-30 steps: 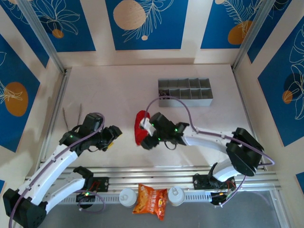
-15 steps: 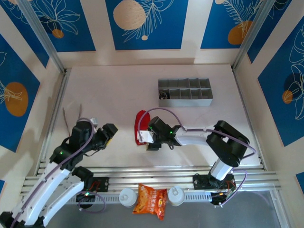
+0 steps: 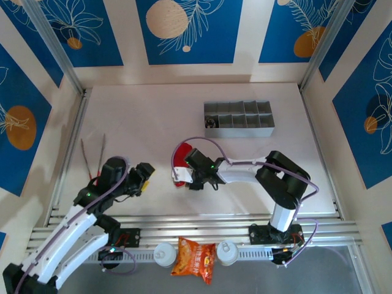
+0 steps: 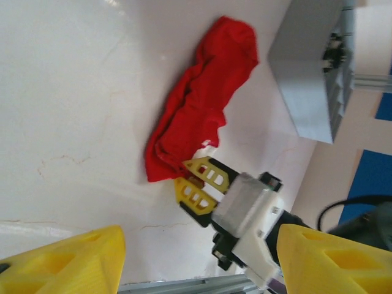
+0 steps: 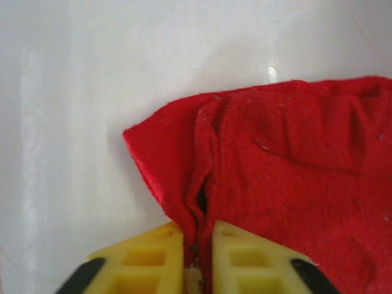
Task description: Roll the socks
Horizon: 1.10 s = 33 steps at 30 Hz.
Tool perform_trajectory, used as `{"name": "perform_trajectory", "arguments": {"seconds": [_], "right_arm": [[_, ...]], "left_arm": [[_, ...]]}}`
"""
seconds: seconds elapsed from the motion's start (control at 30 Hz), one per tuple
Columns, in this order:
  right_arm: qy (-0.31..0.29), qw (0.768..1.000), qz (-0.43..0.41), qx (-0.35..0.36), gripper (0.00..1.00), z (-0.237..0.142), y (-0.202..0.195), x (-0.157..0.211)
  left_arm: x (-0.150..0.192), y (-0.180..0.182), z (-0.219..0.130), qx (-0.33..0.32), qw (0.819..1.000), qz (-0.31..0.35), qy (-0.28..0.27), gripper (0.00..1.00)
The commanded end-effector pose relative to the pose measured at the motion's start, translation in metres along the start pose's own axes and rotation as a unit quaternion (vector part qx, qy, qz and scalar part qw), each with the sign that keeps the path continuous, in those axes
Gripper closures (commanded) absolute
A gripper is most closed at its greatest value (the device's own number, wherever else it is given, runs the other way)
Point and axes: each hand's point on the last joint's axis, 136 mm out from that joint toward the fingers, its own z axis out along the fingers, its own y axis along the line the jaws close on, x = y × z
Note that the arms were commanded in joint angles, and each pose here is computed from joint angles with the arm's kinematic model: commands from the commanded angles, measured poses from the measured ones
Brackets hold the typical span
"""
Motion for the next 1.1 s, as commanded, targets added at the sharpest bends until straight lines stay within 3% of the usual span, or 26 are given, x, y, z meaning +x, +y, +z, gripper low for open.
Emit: {"name": "perform_trajectory", "arguments": {"seconds": [0.0,0.3,0.47,0.77,0.87,1.07], "right_arm": [[-0.001,0.998,0.049,-0.035,0.95,-0.001,0.009,-0.007],[-0.044,0.977,0.162,-0.130,1.00,-0.019,0.024,-0.032],[-0.050,0.958,0.220,-0.177,1.00,-0.021,0.025,-0.038],[-0.047,0.928,0.277,-0.244,1.00,-0.022,0.023,-0.047],[-0.041,0.923,0.286,-0.253,1.00,-0.019,0.024,-0.048],[-0.038,0.919,0.293,-0.260,1.00,-0.017,0.028,-0.048]], "left_arm": [[0.005,-0.005,0.017,0.008,0.997,-0.066,0.027,0.34],[0.022,0.017,0.062,-0.112,0.977,-0.167,0.071,0.31],[0.031,0.012,0.089,-0.121,0.972,-0.187,0.078,0.30],[0.032,0.019,0.106,-0.145,0.964,-0.213,0.069,0.31],[0.032,0.024,0.110,-0.154,0.961,-0.220,0.066,0.37],[0.030,0.038,0.113,-0.178,0.953,-0.239,0.054,0.61]]}}
